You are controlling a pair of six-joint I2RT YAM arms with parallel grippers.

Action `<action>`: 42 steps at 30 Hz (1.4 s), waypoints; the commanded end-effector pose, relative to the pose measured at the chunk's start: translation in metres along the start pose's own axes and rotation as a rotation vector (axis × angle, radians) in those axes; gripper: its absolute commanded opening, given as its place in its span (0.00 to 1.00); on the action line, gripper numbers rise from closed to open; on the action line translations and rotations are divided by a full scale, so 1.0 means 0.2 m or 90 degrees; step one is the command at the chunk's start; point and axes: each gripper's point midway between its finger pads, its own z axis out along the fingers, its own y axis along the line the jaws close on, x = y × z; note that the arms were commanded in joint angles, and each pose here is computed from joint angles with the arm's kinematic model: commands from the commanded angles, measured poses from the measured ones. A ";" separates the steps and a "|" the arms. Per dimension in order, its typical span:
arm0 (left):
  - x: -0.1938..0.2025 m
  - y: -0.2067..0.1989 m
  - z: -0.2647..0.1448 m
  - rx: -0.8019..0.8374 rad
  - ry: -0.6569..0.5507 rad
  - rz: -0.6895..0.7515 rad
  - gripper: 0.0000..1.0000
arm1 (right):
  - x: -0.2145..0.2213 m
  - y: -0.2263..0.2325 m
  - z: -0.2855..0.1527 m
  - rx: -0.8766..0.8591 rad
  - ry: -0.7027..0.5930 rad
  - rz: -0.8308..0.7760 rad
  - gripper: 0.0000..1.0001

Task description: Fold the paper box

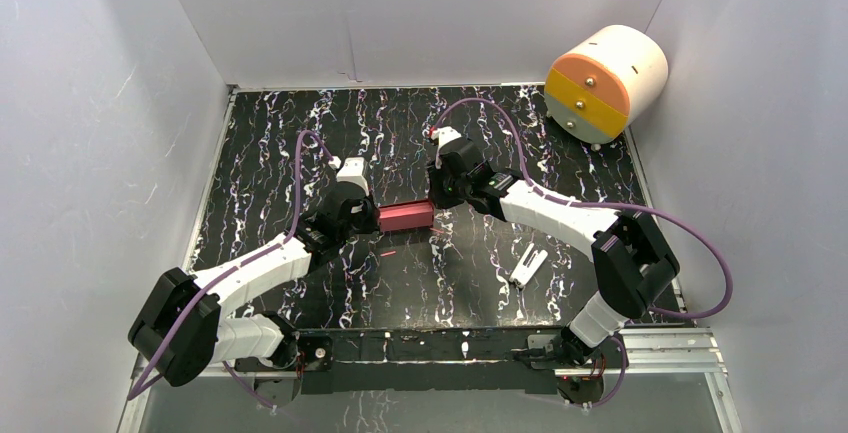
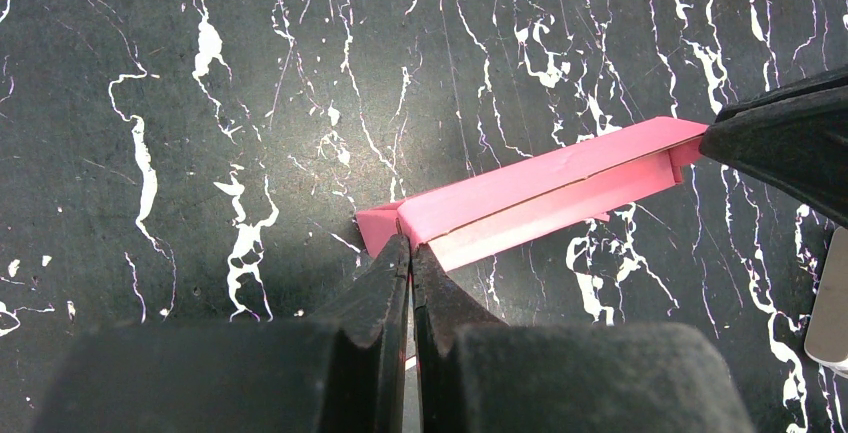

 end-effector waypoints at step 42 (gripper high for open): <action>0.25 0.06 -0.06 0.008 0.075 -0.017 0.04 | 0.40 -0.14 0.13 0.094 0.007 -0.078 0.00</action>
